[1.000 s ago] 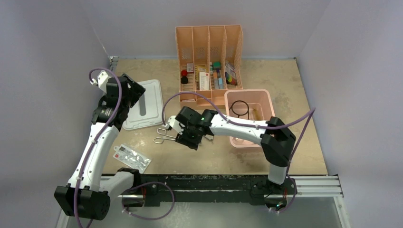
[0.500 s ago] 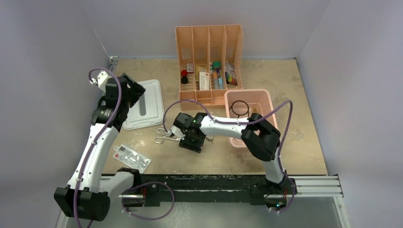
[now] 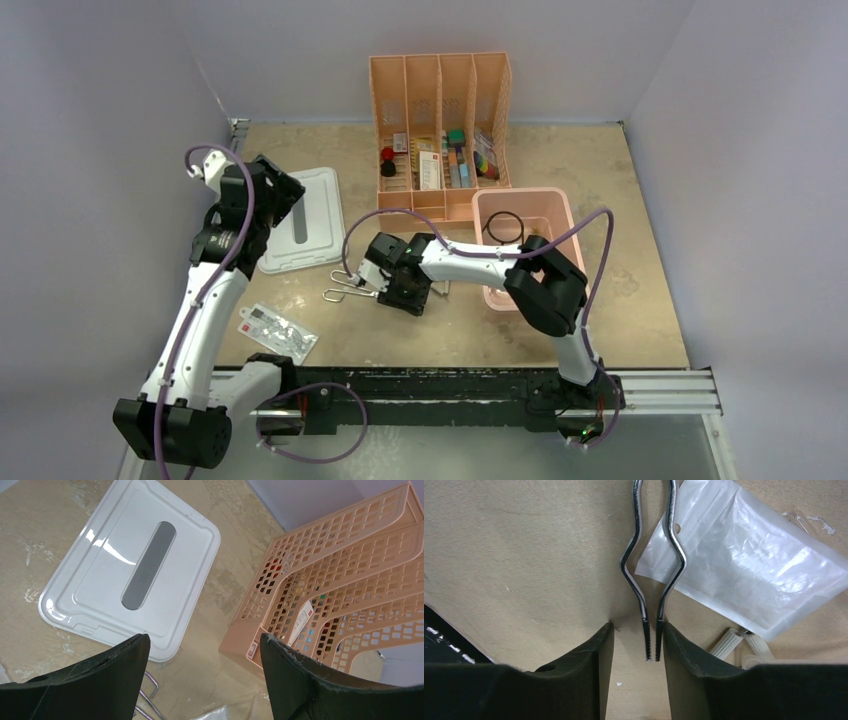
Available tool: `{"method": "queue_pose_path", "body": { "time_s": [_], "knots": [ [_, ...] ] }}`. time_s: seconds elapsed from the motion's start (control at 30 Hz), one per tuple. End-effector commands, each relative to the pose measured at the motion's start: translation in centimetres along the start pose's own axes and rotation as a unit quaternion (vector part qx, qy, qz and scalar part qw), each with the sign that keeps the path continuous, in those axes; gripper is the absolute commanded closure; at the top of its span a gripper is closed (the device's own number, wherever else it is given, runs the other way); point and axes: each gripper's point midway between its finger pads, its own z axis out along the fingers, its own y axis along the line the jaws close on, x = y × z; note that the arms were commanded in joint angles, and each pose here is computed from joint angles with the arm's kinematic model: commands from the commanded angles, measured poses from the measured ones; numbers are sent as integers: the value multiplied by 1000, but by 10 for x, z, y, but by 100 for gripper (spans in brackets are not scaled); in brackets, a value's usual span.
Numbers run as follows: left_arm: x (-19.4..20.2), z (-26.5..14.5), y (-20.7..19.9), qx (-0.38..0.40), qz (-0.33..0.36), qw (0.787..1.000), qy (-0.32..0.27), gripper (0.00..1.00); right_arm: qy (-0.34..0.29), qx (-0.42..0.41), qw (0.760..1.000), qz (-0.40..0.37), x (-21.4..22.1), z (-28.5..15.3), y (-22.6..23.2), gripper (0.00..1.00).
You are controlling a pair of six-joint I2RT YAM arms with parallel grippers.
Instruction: Organize the chemistry lab equipment
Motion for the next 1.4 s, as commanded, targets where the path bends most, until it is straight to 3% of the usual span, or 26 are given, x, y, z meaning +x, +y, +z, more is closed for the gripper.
{"method": "queue_pose_path", "body": {
  "time_s": [0.0, 0.33, 0.6, 0.8, 1.0, 1.37],
  "knots": [
    [-15, -12, -11, 26, -8, 999, -23, 20, 5, -13, 1000, -15, 3, 6, 3, 61],
    [8, -13, 22, -21, -34, 999, -5, 20, -17, 14, 999, -24, -3, 2, -5, 100],
    [39, -13, 51, -56, -73, 995, 25, 19, -106, -13, 994, -6, -24, -41, 10, 100],
    [75, -9, 64, -56, -80, 992, 78, 5, -165, 8, 986, 20, -38, -62, 4, 100],
    [108, -10, 74, -57, -89, 985, 134, 2, -207, 21, 976, 62, -52, -72, -3, 100],
    [151, -5, 51, 62, -152, 967, 195, 3, -264, -20, 958, 110, -75, -92, 10, 100]
  ]
}}
